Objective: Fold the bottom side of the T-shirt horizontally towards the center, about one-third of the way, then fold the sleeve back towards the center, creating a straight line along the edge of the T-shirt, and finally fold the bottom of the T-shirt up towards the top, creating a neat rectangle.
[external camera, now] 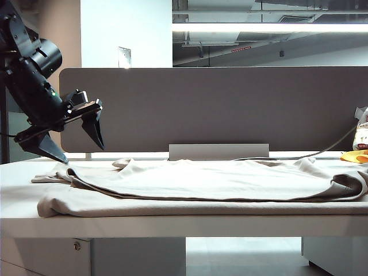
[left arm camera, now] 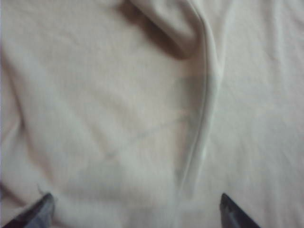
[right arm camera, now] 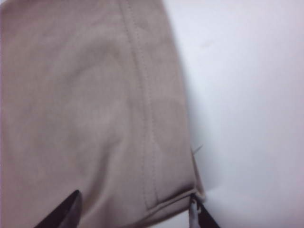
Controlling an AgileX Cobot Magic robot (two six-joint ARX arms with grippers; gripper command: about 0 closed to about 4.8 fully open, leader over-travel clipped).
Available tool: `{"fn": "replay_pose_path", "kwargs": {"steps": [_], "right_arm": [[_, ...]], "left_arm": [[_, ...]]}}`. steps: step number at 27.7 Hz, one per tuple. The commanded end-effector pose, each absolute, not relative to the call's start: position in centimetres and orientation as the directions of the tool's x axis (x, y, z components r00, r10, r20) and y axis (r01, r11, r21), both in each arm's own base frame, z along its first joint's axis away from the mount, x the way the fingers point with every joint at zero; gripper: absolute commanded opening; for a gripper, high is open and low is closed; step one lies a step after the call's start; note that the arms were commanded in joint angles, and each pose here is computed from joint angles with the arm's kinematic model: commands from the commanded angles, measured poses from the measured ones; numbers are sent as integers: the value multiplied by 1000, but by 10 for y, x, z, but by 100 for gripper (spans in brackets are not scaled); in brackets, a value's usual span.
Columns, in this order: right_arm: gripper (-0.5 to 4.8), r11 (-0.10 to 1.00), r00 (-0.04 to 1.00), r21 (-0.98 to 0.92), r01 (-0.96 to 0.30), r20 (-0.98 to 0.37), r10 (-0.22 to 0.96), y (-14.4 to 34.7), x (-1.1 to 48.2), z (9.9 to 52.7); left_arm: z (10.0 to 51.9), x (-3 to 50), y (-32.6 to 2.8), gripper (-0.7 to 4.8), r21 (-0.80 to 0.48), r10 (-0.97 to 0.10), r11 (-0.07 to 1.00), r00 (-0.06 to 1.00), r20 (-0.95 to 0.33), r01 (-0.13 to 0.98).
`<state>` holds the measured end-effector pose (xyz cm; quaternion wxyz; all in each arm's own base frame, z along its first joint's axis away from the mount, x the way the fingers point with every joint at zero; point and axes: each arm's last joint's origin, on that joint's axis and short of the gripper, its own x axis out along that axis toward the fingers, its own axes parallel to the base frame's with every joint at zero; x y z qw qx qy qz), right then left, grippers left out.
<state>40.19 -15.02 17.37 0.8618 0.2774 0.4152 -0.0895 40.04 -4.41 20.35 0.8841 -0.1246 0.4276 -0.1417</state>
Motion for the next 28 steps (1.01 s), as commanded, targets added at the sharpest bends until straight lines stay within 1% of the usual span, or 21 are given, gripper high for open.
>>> {"fn": "replay_pose_path", "kwargs": {"steps": [1, 6, 11, 22, 25, 28], "right_arm": [[284, 836, 662, 397, 379, -747, 54, -155, 405, 175], [284, 838, 634, 373, 399, -772, 42, -159, 401, 171], [283, 838, 654, 370, 400, -756, 21, -165, 402, 170], [284, 839, 640, 379, 390, -767, 49, -161, 410, 158], [284, 840, 640, 390, 378, -765, 68, -159, 412, 157], [283, 841, 646, 393, 372, -760, 70, -158, 413, 157]], "left_arm": [[206, 408, -43, 479, -361, -371, 922, 594, -714, 141], [207, 415, -40, 479, -367, -368, 921, 591, -718, 128], [207, 415, -31, 479, -373, -362, 921, 590, -722, 108], [199, 423, -23, 479, -377, -346, 923, 585, -733, 74], [200, 427, -17, 479, -327, -273, 945, 597, -755, 19], [205, 431, -9, 479, -294, -224, 956, 614, -757, -14]]}}
